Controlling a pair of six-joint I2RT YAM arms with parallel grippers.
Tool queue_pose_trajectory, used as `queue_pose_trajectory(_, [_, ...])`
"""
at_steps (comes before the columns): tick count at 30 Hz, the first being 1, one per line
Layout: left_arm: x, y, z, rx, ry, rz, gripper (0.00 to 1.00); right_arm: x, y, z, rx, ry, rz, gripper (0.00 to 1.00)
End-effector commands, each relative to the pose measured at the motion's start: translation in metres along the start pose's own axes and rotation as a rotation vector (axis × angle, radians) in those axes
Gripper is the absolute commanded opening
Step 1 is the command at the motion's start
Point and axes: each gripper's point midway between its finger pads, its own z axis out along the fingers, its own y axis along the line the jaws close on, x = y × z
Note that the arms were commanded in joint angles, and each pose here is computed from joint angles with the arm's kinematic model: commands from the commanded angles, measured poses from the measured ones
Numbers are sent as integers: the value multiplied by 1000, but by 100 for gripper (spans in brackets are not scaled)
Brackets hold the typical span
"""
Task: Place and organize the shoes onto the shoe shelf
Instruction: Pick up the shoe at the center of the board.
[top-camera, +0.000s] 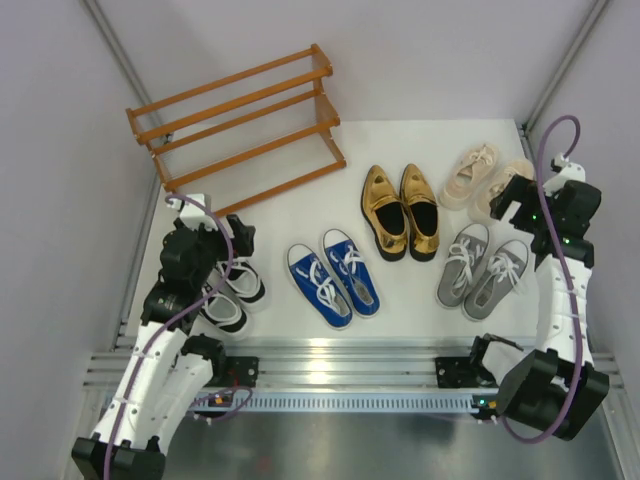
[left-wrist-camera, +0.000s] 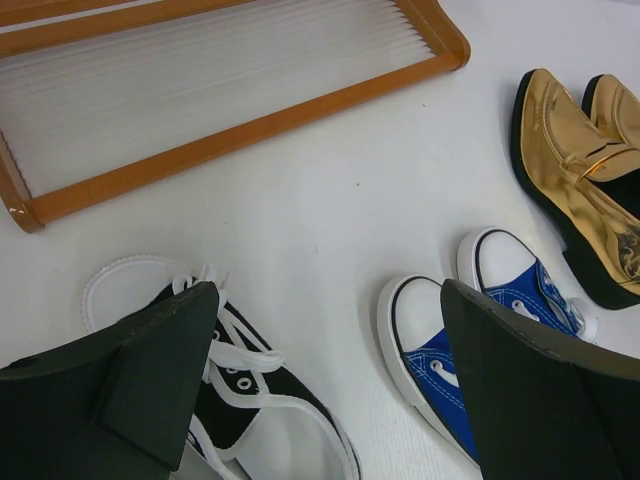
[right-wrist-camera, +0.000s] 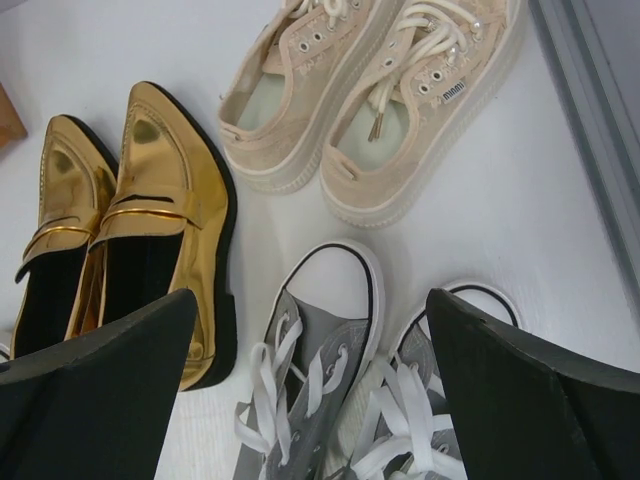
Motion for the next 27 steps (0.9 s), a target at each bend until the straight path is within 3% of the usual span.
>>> queue_pose_trajectory(1, [-21, -6, 0, 22, -72, -22, 98, -37, 9, -12, -26, -113, -9, 99])
queue_pose_trajectory(5, [-18, -3, -3, -25, -30, -119, 98, -36, 37, -27, -179, -119, -126, 99])
queue_pose_trajectory(9, [-3, -3, -21, -78, 83, -255, 98, -18, 83, -52, -420, -146, -415, 99])
queue_pose_trajectory(13, [1, -9, -37, -109, 128, -430, 97, 31, 137, -69, -722, -29, -583, 100])
queue_pose_trajectory(17, [27, 0, -39, -202, 210, -535, 91, 76, 177, -101, -1091, 17, -626, 100])
queue_pose_trajectory(20, [41, 10, -38, -282, 248, -559, 86, 86, 175, -102, -1098, -1, -651, 99])
queue_pose_trajectory(27, [71, -13, -32, -211, 403, -658, 74, 88, 168, -96, -1045, -2, -690, 100])
